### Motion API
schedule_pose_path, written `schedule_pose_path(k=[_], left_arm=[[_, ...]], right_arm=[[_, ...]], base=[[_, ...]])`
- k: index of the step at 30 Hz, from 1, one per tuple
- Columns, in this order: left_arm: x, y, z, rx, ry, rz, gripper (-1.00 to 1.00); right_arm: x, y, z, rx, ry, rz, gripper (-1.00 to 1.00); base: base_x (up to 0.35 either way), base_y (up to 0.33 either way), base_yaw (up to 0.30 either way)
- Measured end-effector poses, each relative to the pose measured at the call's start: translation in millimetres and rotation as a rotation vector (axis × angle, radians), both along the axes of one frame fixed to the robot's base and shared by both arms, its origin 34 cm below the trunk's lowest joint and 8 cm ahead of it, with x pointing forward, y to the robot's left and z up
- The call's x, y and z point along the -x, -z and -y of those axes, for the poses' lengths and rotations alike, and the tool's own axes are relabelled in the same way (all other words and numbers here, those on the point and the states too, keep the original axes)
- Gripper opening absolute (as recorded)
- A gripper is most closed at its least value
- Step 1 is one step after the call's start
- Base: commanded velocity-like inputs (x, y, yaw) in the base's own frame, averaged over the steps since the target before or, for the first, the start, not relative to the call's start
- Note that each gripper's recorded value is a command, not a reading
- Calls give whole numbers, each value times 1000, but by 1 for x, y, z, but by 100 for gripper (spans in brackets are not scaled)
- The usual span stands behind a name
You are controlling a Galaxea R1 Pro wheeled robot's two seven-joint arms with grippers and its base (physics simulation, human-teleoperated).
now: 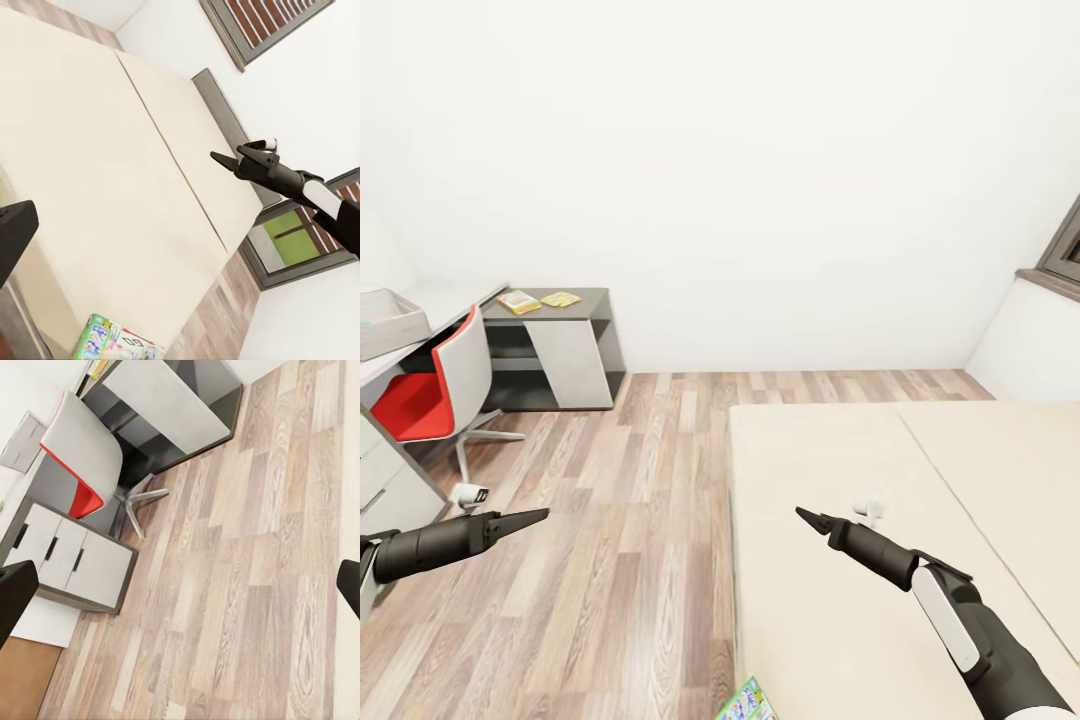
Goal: Put all the toys in the child's room - the three board games (two on the bed and one on the table), the two jigsaw puzzles on the table, and the tennis ball on the table - inside the toy box on the table in the child's room.
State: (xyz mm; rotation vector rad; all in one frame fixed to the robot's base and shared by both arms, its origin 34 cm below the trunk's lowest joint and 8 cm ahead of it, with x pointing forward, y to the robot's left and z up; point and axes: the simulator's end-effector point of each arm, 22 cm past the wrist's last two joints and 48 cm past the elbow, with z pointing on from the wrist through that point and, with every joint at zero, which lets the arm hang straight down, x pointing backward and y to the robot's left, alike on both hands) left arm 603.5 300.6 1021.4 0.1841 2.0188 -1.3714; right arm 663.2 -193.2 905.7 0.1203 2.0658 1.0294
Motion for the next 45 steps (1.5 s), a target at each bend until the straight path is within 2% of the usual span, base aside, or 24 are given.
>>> schedule_pose_path(k=[45], left_arm=[[0,-1,-5,-11,-2,0,100]], right_arm=[[0,0,0,-1,0,0,100]], base=[[0,119,0]])
